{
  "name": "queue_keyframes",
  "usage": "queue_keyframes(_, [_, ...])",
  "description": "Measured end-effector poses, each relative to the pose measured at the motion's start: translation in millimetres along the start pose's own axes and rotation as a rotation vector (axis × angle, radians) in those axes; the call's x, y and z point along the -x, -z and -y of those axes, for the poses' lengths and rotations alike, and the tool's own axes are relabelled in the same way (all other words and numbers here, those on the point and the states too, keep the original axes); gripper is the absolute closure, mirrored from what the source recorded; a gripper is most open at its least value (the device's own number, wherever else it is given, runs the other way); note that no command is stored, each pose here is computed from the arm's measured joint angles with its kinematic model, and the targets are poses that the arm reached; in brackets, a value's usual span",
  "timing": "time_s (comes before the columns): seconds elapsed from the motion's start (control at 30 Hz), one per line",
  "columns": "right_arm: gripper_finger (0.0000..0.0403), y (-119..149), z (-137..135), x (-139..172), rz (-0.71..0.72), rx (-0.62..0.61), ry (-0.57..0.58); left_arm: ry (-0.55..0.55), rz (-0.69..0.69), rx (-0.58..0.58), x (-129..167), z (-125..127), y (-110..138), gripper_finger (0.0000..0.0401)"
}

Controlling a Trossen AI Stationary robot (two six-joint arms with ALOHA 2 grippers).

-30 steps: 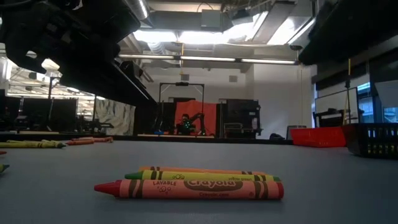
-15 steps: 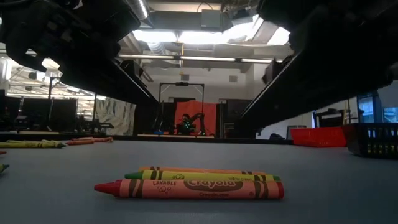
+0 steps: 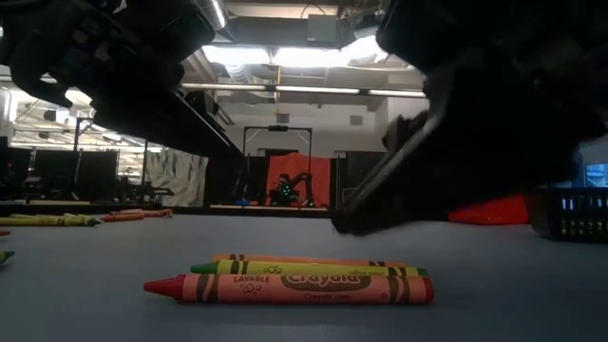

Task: Sort crayons
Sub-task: Put the orange crayon into the red basket

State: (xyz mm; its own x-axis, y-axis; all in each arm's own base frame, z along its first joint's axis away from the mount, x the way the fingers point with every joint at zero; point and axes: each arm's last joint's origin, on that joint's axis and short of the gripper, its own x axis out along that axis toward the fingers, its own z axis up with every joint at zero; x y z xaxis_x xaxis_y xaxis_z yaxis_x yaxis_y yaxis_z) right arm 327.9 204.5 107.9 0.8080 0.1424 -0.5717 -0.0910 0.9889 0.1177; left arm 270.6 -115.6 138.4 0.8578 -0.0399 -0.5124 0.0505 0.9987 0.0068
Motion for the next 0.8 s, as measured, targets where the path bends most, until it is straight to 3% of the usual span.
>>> queue_keyframes(0.4, [0.0251, 11, 4, -8, -0.056, 0.014, 0.011, 0.000, 0.001, 0.000, 0, 0, 0, 0.0204])
queue_keyframes(0.8, [0.0387, 13, 7, -8, -0.064, 0.052, 0.066, 0.001, 0.003, 0.001, 0, 0, 0, 0.0204])
